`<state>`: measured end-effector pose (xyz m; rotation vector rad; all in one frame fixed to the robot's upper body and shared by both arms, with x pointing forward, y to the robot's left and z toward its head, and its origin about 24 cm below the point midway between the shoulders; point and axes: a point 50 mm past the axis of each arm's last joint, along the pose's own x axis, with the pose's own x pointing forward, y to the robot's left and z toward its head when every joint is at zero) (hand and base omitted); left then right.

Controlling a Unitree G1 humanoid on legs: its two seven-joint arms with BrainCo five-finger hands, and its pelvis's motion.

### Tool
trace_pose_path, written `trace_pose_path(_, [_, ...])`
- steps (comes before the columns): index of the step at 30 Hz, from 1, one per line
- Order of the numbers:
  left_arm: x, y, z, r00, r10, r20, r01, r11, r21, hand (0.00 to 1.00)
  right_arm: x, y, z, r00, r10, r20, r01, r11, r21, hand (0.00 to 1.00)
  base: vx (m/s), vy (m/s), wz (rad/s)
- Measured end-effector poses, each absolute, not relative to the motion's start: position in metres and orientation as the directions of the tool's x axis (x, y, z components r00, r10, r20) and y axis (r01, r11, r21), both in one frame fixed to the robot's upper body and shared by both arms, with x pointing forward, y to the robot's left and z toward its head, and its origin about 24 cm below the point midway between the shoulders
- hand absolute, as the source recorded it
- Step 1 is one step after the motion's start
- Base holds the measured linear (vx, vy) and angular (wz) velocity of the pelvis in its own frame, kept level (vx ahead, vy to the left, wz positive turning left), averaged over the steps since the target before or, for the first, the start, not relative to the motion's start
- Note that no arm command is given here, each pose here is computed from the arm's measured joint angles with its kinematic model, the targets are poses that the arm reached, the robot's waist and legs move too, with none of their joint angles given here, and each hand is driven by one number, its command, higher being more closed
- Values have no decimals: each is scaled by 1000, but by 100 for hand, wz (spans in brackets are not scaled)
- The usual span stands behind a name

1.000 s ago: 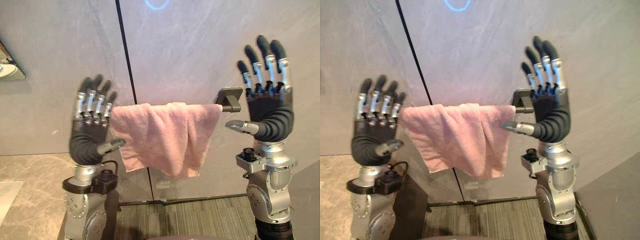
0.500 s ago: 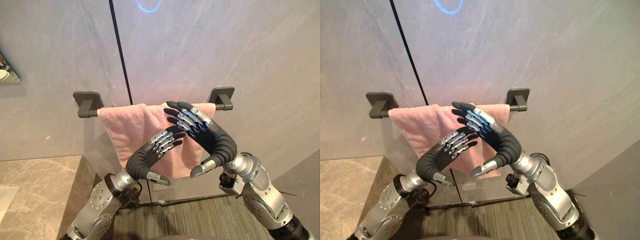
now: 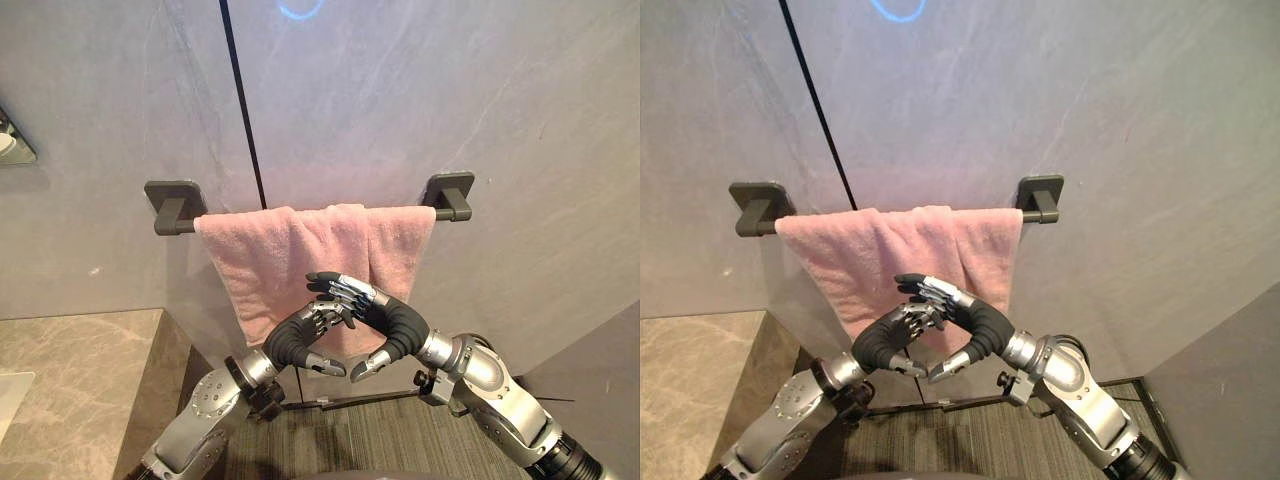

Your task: Organize washtable

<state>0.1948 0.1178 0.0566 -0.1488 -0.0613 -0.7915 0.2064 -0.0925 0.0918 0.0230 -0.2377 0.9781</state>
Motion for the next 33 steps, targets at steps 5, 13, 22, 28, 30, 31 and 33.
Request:
trace_pose_path(5, [206, 124, 50, 793, -599, 114, 609, 784, -118, 0, 214, -89, 80, 586, 792, 173, -787, 607, -113, 0, 0, 0, 0])
trace_pose_path(13, [222, 153, 55, 920, -354, 166, 372, 924, -90, 0, 231, -110, 52, 744, 667, 30, -658, 740, -137, 0, -5, -8, 2])
trace_pose_path(22, [226, 159, 45, 956, -259, 140, 272, 958, -86, 0, 241, -115, 48, 822, 568, 40, -560, 819, -127, 0, -13, -11, 1])
trace_pose_path(28, [227, 167, 43, 973, -184, 141, 201, 972, -118, 0, 248, -125, 49, 872, 488, 53, -478, 868, -133, 0, -5, -4, 0])
trace_pose_path(30, [228, 171, 44, 976, -164, 145, 182, 976, -123, 0, 249, -127, 50, 883, 465, 61, -454, 881, -135, 0, -33, -22, 1])
trace_pose_path(31, [228, 172, 44, 977, -154, 146, 173, 977, -127, 0, 251, -129, 51, 894, 444, 67, -433, 891, -135, 0, 0, 0, 0])
trace_pose_path(33, [227, 177, 44, 982, -116, 152, 139, 980, -146, 0, 253, -135, 52, 909, 411, 78, -398, 907, -136, 0, -31, -19, 2])
